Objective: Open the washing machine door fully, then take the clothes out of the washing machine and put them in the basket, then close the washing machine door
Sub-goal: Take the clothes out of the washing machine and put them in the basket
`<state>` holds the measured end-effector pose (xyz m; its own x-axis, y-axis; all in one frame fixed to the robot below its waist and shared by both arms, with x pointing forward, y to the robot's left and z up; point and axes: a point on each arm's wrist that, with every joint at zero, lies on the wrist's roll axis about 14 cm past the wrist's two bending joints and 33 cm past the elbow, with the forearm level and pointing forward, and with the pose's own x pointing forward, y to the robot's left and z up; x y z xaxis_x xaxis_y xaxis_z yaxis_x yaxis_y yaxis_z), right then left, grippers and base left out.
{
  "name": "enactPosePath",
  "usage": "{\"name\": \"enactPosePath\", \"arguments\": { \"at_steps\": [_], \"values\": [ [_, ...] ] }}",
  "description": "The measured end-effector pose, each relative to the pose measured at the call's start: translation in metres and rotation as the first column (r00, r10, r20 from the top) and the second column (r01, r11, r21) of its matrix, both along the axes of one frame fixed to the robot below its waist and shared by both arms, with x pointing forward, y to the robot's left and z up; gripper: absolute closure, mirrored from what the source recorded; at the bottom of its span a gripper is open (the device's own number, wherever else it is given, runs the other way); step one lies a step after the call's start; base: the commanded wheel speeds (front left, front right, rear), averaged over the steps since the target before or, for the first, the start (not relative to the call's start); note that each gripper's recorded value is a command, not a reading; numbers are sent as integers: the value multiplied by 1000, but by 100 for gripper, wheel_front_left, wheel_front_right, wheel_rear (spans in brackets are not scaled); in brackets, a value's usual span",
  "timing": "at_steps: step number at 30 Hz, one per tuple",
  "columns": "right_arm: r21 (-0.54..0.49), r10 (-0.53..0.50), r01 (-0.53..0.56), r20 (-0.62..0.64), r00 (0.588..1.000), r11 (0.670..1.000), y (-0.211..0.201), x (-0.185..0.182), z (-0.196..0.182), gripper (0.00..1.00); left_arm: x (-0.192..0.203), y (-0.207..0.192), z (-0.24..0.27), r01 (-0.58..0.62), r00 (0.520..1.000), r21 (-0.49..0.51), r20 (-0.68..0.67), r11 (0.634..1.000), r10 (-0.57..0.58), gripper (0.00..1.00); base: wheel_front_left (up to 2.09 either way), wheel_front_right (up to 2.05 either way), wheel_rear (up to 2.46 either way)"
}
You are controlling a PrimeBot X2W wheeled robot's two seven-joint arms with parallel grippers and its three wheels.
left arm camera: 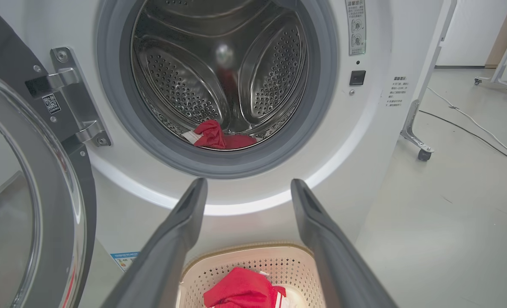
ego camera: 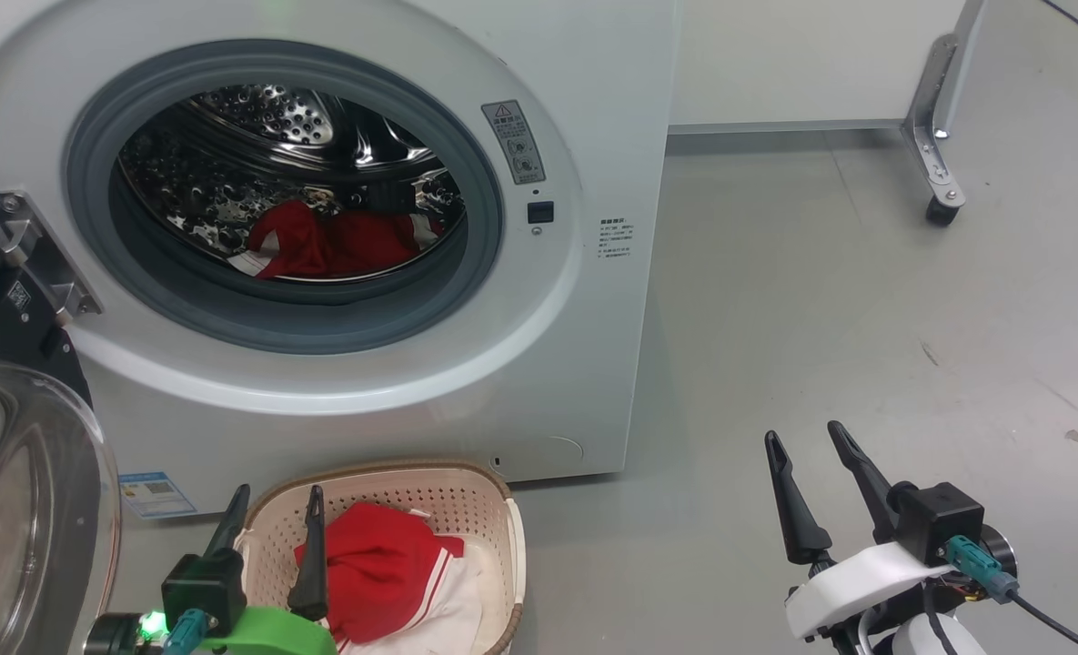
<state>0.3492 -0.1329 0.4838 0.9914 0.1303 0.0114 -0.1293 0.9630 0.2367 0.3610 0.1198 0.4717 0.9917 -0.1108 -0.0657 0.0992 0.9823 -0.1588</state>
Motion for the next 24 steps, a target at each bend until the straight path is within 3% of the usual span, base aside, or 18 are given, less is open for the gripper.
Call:
{"name": "enactPosePath", "arguments": {
  "at_steps": [14, 24],
  "values": [
    [-3, 2, -2, 3, 1000, 1000, 1, 2, 1, 0, -2, -7, 5, 21, 1000, -11, -5, 1000, -21, 0, 0, 0, 0],
    [-13, 31, -31, -4, 999, 999, 8, 17, -3, 0, 17, -8, -13, 30, 996, 2, -85, 1000, -30, 0, 0, 0, 0]
  ]
}}
